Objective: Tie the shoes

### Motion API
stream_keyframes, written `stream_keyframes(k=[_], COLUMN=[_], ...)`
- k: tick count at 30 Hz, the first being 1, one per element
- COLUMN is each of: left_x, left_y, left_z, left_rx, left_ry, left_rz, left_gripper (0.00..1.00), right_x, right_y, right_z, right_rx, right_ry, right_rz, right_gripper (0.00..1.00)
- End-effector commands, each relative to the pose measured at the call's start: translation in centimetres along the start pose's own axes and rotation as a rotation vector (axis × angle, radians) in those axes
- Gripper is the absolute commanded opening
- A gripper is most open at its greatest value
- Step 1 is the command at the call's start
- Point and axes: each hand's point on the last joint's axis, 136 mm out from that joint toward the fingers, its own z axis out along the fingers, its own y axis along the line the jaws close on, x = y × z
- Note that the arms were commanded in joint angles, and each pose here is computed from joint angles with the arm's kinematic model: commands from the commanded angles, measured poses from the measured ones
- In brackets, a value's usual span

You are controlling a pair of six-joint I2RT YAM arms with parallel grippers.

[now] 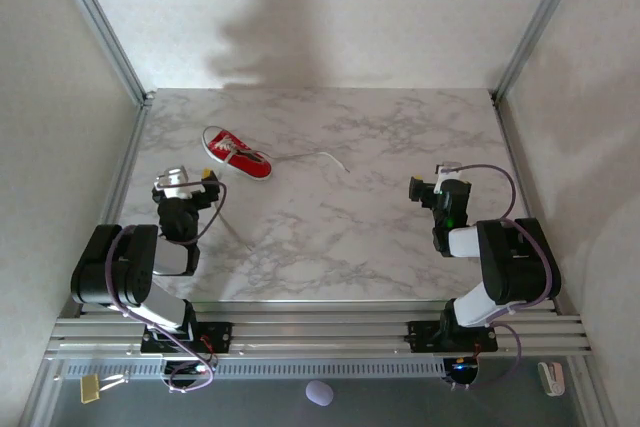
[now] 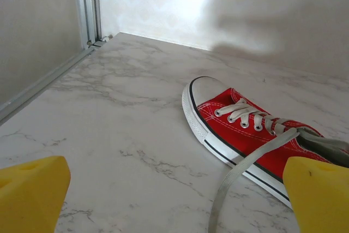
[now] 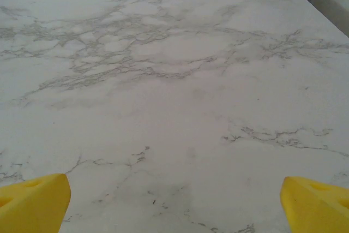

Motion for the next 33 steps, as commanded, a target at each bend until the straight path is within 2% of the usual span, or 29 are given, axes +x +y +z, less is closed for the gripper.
stream_keyframes(k=[1,27,33], left_x=[-0.5,-0.6,-3.1], left_y=[-0.3,0.0,0.1], left_z=[0.3,0.2,-1.9], left_rx=[0.017,-0.001,-0.040], left_ry=[-0.011,-0.020,-0.094], left_rz=[0.001,0.001,-0.002], left_gripper=[1.00,1.00,1.00], right_x=[-0.7,-0.8,-2.1], right_y=[0.0,0.3,0.7], right_z=[0.2,0.0,-1.6], right_rx=[-0.004,-0.012,-0.007], right_ry=[-0.016,-0.027,-0.088], right_rz=[0.000,-0.020,-0.044], right_gripper=[0.99,0.99,0.99])
